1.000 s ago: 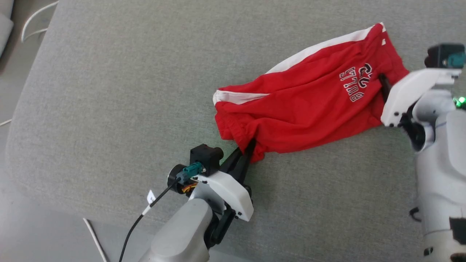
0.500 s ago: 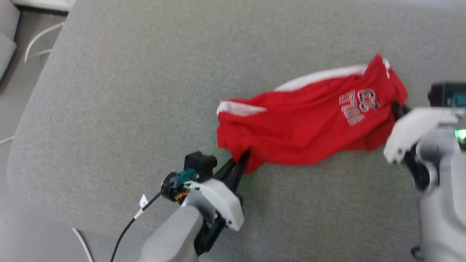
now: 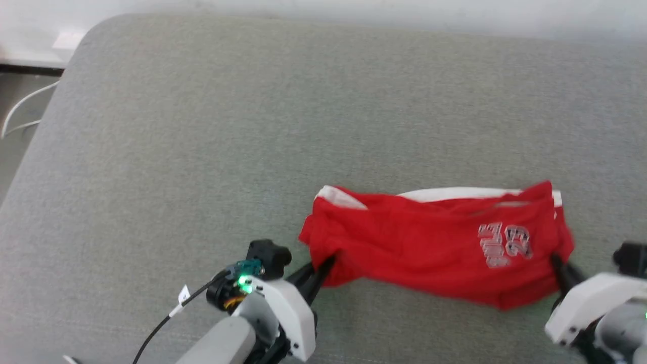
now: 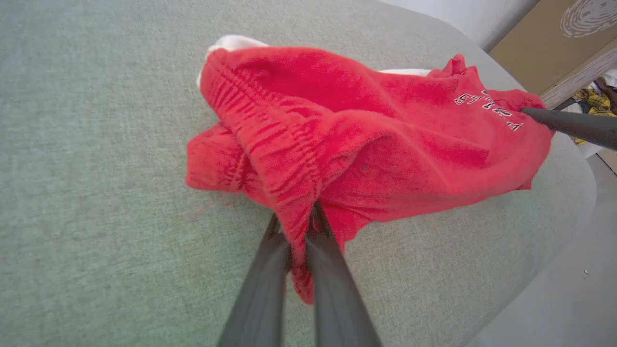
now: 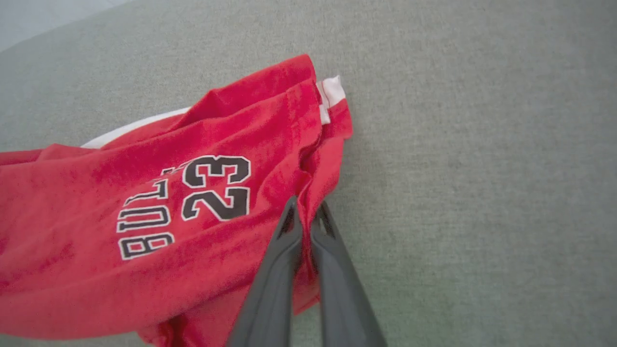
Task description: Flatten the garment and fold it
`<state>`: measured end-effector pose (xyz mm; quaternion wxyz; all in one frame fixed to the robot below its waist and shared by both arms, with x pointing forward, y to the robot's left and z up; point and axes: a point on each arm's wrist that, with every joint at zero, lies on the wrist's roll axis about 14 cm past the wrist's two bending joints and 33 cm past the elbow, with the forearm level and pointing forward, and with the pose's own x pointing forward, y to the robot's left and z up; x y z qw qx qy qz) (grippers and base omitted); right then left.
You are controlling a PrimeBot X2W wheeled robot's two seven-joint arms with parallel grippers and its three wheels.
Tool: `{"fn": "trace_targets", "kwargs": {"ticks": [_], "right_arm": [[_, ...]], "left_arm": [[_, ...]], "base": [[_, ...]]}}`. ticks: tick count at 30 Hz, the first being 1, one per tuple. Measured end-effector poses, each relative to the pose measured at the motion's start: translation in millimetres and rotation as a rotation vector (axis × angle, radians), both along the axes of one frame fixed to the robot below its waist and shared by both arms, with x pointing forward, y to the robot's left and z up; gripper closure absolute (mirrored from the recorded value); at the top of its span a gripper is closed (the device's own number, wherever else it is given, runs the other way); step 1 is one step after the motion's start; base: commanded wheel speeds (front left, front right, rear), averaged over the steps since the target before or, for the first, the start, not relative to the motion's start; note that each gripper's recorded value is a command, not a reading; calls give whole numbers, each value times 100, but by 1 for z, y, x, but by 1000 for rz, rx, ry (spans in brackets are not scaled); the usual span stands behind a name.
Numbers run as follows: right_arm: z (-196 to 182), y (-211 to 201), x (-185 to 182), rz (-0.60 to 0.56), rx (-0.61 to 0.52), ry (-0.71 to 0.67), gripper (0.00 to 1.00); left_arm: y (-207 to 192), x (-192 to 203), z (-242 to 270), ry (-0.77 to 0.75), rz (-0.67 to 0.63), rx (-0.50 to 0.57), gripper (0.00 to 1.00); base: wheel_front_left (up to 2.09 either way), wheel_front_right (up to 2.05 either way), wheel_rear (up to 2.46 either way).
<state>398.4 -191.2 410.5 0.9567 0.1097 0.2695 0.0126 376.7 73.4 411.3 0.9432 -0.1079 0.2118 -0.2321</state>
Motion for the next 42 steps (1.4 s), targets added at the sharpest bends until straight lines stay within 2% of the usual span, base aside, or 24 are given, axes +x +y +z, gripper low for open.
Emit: {"fn": "trace_targets", "kwargs": {"ticks": [1, 2, 3, 4, 7, 14, 18, 21, 27, 33, 42], "right_arm": [[-7, -1, -7, -8, 17, 25, 100], [-14, -1, -14, -12, 27, 50, 93], [-21, -1, -20, -14, 29, 72, 25], [-27, -1, -25, -15, 29, 92, 0], [-31, -4, -31, -31, 31, 96, 0], [-6, -12, -28, -57, 8, -40, 0], [15, -16, -25, -66, -15, -139, 0], [28, -21, -21, -76, -46, -207, 0], [42, -18, -14, -68, -62, -286, 0], [35, -11, -8, -47, -66, -262, 0], [-8, -13, -2, -51, -55, -46, 0]], "left_arm": [[-1, -3, -3, 18, -10, 2, 100], [-2, -7, -7, 41, -20, 5, 80], [-4, -10, -10, 60, -27, 4, 32], [-5, -13, -13, 80, -33, 3, 0], [-7, -19, -16, 108, -43, -6, 0], [5, -28, -2, 78, 13, -50, 0], [28, -16, 30, -76, 117, -94, 0], [58, -2, 54, -223, 230, -68, 0], [101, 16, 97, -411, 407, -13, 0], [121, 26, 137, -564, 509, 15, 0], [132, 29, 136, -585, 549, 47, 0]], "base": [[0, 0, 0], [0, 0, 0], [0, 0, 0], [0, 0, 0], [0, 0, 0], [0, 0, 0], [0, 0, 0], [0, 0, 0], [0, 0, 0], [0, 0, 0], [0, 0, 0]]}}
